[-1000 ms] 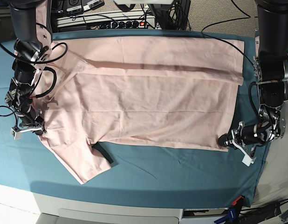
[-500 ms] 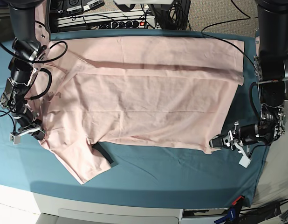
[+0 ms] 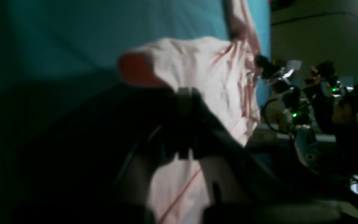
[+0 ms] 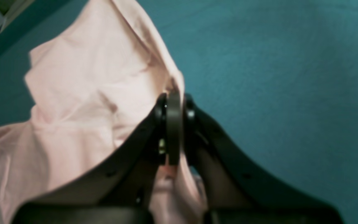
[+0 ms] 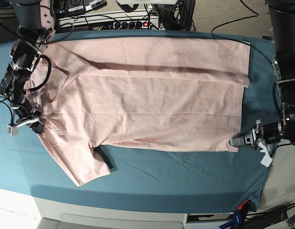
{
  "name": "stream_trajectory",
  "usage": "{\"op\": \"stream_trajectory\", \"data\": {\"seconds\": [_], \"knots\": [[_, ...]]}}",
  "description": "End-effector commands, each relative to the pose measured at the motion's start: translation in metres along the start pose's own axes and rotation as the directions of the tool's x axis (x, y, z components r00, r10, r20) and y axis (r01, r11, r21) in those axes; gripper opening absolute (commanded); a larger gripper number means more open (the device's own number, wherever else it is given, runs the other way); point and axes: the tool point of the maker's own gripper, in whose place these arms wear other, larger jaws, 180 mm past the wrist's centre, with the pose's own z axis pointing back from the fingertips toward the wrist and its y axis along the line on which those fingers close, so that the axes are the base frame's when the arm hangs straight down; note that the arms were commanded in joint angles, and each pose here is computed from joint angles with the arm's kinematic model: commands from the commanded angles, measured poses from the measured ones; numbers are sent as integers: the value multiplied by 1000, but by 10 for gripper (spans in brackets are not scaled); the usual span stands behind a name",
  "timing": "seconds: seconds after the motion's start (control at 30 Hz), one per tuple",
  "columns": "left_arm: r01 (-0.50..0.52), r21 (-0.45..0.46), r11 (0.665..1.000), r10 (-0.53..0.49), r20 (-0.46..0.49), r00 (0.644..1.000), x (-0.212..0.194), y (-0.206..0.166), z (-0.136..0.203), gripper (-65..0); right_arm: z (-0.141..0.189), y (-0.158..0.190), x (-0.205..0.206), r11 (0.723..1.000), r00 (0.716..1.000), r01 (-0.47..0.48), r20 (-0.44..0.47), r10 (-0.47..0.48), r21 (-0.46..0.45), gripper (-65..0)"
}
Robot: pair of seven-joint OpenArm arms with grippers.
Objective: Fold the T-shirt properly
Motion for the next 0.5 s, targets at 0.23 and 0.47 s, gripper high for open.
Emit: {"op": "stream_trajectory", "data": {"seconds": [0.23,0.47], "knots": [[8,30,1000,-7,-12,1000,-6,9,22,-650,34,20,32,988,988,-149,52,147,37,-650],[55,50,997,-54,-25,998,-10,9,29,-650,51,20,19,976,976,-218,10,218,27,-650]]}}
